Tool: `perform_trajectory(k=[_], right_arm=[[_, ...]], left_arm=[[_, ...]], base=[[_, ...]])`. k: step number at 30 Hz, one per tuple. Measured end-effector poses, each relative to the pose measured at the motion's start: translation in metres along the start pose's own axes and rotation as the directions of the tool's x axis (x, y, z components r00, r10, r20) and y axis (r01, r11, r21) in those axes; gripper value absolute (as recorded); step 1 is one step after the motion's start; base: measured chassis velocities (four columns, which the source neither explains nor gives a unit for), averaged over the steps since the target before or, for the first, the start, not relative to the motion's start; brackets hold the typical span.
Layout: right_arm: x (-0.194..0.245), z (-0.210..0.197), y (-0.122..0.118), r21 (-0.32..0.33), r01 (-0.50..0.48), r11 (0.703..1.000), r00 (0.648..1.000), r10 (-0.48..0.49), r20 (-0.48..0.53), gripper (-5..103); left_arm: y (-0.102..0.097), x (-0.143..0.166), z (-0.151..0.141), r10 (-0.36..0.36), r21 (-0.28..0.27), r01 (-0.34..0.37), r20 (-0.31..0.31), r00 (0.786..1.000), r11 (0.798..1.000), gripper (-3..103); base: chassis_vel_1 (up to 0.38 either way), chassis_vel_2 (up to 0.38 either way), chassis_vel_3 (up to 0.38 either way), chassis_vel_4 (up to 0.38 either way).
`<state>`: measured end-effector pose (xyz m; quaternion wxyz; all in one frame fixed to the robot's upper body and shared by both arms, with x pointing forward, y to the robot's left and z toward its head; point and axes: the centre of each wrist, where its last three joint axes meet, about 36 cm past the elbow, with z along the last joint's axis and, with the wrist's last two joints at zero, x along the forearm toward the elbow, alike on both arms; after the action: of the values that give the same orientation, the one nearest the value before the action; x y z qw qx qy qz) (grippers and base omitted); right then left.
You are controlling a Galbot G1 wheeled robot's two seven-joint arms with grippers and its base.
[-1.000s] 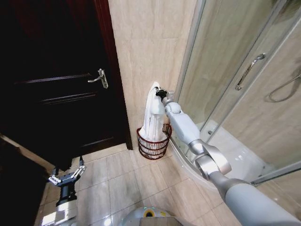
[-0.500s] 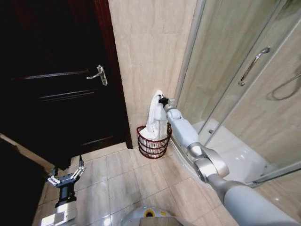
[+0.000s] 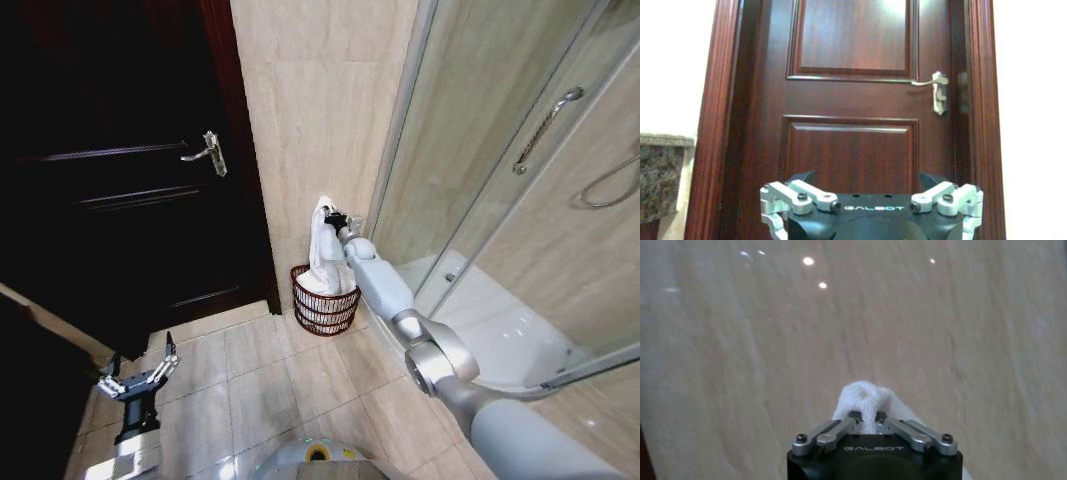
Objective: Discard the used towel into the hamper.
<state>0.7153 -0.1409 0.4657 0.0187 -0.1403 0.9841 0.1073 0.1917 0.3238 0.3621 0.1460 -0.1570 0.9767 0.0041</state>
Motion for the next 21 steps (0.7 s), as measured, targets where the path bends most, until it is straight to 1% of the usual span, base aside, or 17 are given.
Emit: perform_trajectory(k=[2, 4, 5, 8, 9, 10, 12, 14, 17, 19, 21], right_arm=[[0.004, 0.009, -0.012, 0.003, -0.041, 0.999, 0.999, 0.041, -0.03, 5], [0.009, 0.019, -0.027, 0.034, -0.076, 0.997, 0.996, 0.077, -0.051, 5], [0.009, 0.019, -0.027, 0.034, -0.076, 0.997, 0.996, 0.077, -0.051, 5], [0.016, 0.035, -0.056, 0.094, -0.133, 0.987, 0.988, 0.139, -0.067, 5], [0.016, 0.035, -0.056, 0.094, -0.133, 0.987, 0.988, 0.139, -0.067, 5], [0.017, 0.038, -0.065, 0.105, -0.148, 0.983, 0.985, 0.156, -0.068, 5], [0.019, 0.038, -0.074, 0.111, -0.158, 0.981, 0.984, 0.166, -0.063, 5], [0.02, 0.037, -0.076, 0.11, -0.155, 0.982, 0.985, 0.163, -0.06, 5], [0.021, 0.034, -0.071, 0.097, -0.13, 0.987, 0.989, 0.136, -0.054, 5], [0.02, 0.037, -0.06, 0.076, -0.109, 0.991, 0.992, 0.113, -0.053, 5], [0.018, 0.042, -0.044, 0.044, -0.077, 0.996, 0.995, 0.08, -0.054, 5]], left_arm=[[0.002, -0.001, -0.002, -0.006, 0.001, 0.006, 0.006, 1.0, 1.0, 100], [0.002, -0.002, -0.003, -0.006, 0.002, 0.006, 0.01, 1.0, 1.0, 100], [0.002, -0.002, -0.003, -0.006, 0.002, 0.006, 0.01, 1.0, 1.0, 100], [0.001, -0.002, -0.003, -0.001, 0.005, 0.001, 0.012, 1.0, 1.0, 100], [0.001, -0.002, -0.003, -0.001, 0.005, 0.001, 0.012, 1.0, 1.0, 100], [0.0, -0.003, -0.002, 0.002, 0.006, -0.002, 0.011, 1.0, 1.0, 100], [-0.001, -0.003, -0.002, 0.008, 0.007, -0.008, 0.01, 1.0, 1.0, 100], [-0.002, -0.003, -0.001, 0.011, 0.007, -0.011, 0.008, 1.0, 1.0, 100], [-0.003, -0.002, 0.0, 0.016, 0.007, -0.016, 0.006, 1.0, 1.0, 100], [-0.004, -0.003, 0.0, 0.018, 0.007, -0.018, 0.006, 1.0, 1.0, 100], [-0.003, -0.003, -0.001, 0.018, 0.005, -0.018, 0.007, 1.0, 1.0, 100]], base=[[0.0, 0.0, 0.0, 0.0], [0.0, 0.0, 0.0, 0.0], [0.0, 0.0, 0.0, 0.0], [0.0, 0.0, 0.0, 0.0], [0.0, 0.0, 0.0, 0.0], [0.0, 0.0, 0.0, 0.0], [0.0, 0.0, 0.0, 0.0], [0.0, 0.0, 0.0, 0.0], [0.0, 0.0, 0.0, 0.0], [0.0, 0.0, 0.0, 0.0], [0.0, 0.0, 0.0, 0.0]])
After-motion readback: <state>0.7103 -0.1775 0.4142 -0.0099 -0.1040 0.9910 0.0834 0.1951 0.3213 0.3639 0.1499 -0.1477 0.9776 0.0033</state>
